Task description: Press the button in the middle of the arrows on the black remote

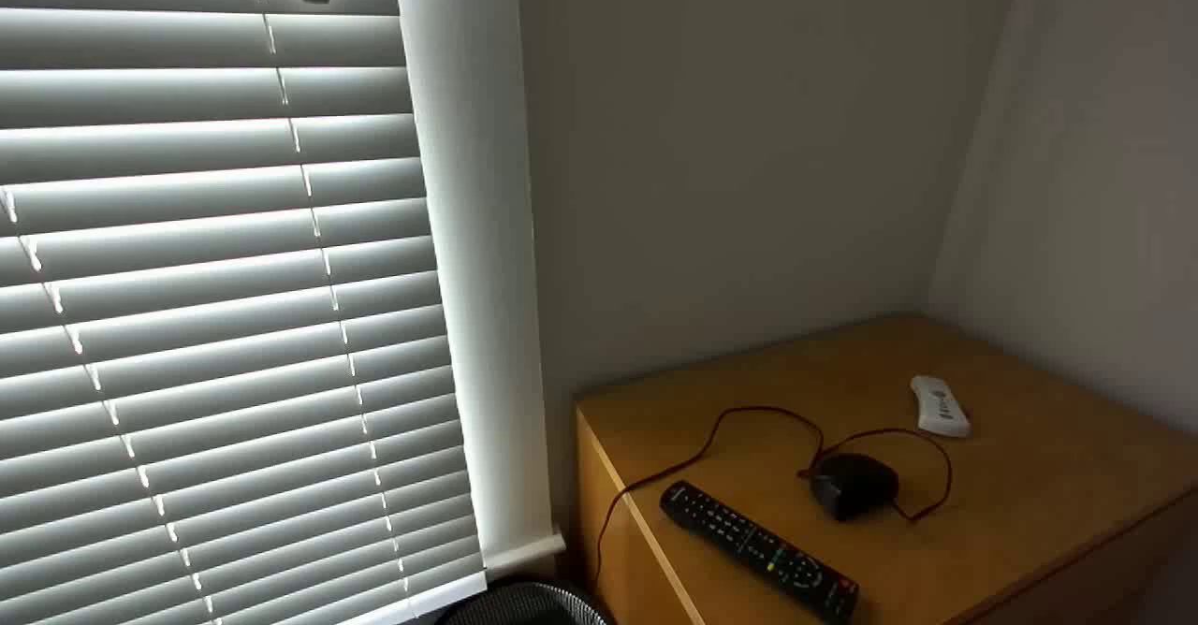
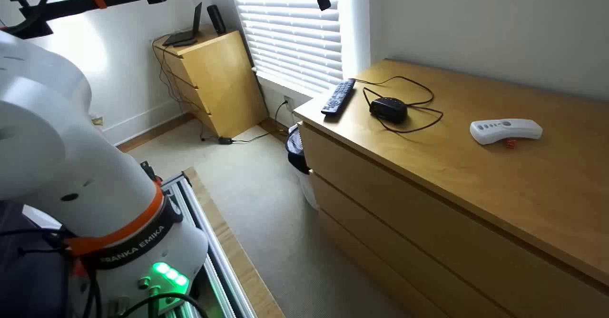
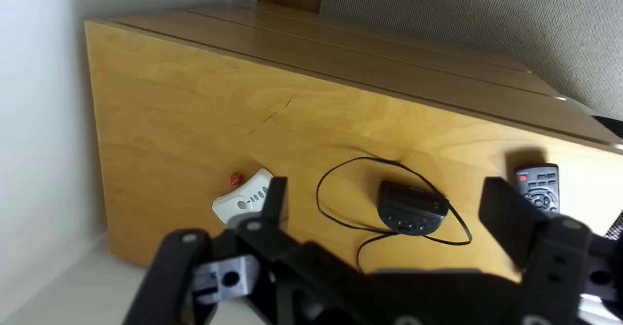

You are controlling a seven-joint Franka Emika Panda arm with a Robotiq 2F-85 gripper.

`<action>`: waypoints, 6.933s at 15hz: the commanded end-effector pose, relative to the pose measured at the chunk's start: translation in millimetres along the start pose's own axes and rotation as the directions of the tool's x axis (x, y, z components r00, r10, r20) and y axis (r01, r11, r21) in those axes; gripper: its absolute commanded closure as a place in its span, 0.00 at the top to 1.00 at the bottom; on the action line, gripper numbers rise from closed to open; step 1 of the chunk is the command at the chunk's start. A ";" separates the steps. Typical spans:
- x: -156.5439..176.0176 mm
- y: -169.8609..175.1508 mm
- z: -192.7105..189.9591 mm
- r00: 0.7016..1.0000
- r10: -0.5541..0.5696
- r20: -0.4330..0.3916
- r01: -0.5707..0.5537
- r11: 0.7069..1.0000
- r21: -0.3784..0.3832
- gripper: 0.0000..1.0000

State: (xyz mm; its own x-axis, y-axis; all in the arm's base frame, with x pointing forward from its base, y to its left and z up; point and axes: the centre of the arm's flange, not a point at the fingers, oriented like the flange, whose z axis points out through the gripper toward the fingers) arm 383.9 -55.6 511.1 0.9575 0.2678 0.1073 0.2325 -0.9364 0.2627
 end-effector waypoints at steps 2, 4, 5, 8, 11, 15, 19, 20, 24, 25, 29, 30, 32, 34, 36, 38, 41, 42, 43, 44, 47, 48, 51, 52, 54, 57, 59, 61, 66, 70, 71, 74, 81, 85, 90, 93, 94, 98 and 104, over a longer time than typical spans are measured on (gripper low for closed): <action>0.0 0.0 0.0 1.000 0.000 0.000 0.000 1.000 0.000 1.00; 0.0 0.0 0.0 1.000 0.000 0.000 0.000 1.000 0.000 1.00; 0.0 0.0 0.0 1.000 0.000 0.000 0.000 1.000 0.000 1.00; 0.0 0.0 0.0 1.000 0.000 0.000 0.000 1.000 0.000 1.00; 2.8 -8.8 0.6 1.000 -0.026 -0.010 0.026 1.000 0.017 1.00; 12.8 -79.1 3.1 0.971 -0.229 -0.068 0.236 0.964 0.122 1.00; 22.4 -122.2 19.5 0.915 -0.371 -0.160 0.399 0.891 0.215 1.00; 23.6 -127.3 26.8 0.902 -0.389 -0.189 0.427 0.870 0.248 1.00; 30.3 -128.2 62.5 0.847 -0.447 -0.287 0.525 0.789 0.319 1.00; 31.3 -126.5 70.9 0.830 -0.463 -0.312 0.552 0.765 0.333 1.00; 32.7 -128.9 101.0 0.766 -0.501 -0.403 0.639 0.663 0.390 1.00; 32.3 -132.0 107.5 0.753 -0.504 -0.424 0.655 0.636 0.408 1.00; 31.1 -137.6 118.1 0.732 -0.515 -0.447 0.680 0.593 0.430 1.00; 32.6 -133.3 105.1 0.751 -0.511 -0.419 0.658 0.633 0.407 1.00; 34.4 -133.0 104.0 0.750 -0.514 -0.417 0.659 0.636 0.402 1.00; 35.4 -132.6 102.3 0.749 -0.514 -0.418 0.660 0.637 0.398 1.00; 35.5 -132.1 102.2 0.749 -0.514 -0.418 0.659 0.638 0.397 1.00; 35.5 -132.2 102.2 0.749 -0.514 -0.418 0.660 0.638 0.397 1.00; 35.5 -132.2 102.1 0.749 -0.514 -0.418 0.660 0.638 0.397 1.00; 38.9 -138.9 110.2 0.729 -0.539 -0.423 0.683 0.618 0.390 1.00; 42.2 -160.9 128.0 0.672 -0.591 -0.447 0.740 0.569 0.360 1.00; 44.0 -167.5 133.4 0.651 -0.605 -0.458 0.757 0.555 0.343 1.00; 55.0 -174.0 155.0 0.603 -0.626 -0.494 0.790 0.557 0.258 0.68; 58.2 -173.9 160.6 0.601 -0.618 -0.507 0.787 0.569 0.239 0.58; 64.2 -169.6 174.2 0.592 -0.606 -0.532 0.782 0.592 0.196 0.42; 70.2 -165.7 190.1 0.595 -0.583 -0.553 0.764 0.624 0.164 0.20; 71.9 -167.2 198.2 0.606 -0.555 -0.569 0.746 0.645 0.166 0.05; 74.6 -171.2 205.2 0.614 -0.534 -0.581 0.736 0.653 0.176 0.00; 79.3 -172.5 223.4 0.628 -0.516 -0.583 0.718 0.672 0.180 0.00; 81.5 -173.2 236.2 0.643 -0.500 -0.581 0.702 0.688 0.185 0.00; 82.0 -174.2 239.1 0.647 -0.495 -0.580 0.698 0.690 0.190 0.00; 81.4 -177.5 247.0 0.651 -0.496 -0.574 0.695 0.694 0.188 0.00; 83.2 -182.2 255.6 0.640 -0.495 -0.588 0.705 0.682 0.194 0.00; 86.9 -179.5 245.7 0.666 -0.477 -0.574 0.688 0.690 0.225 0.01; 87.3 -179.7 245.4 0.663 -0.479 -0.575 0.690 0.689 0.222 0.01; 87.3 -179.7 245.3 0.662 -0.479 -0.576 0.691 0.688 0.222 0.00; 88.9 -179.8 246.1 0.669 -0.468 -0.577 0.683 0.694 0.228 0.00; 94.3 -180.5 249.1 0.671 -0.465 -0.577 0.678 0.700 0.224 0.00; 99.1 -179.8 258.4 0.681 -0.462 -0.568 0.670 0.706 0.230 0.00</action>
State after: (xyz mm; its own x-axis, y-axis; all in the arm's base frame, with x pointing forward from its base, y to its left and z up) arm 475.8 82.2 237.6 0.4352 0.7483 0.5007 0.8520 -0.5221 0.0397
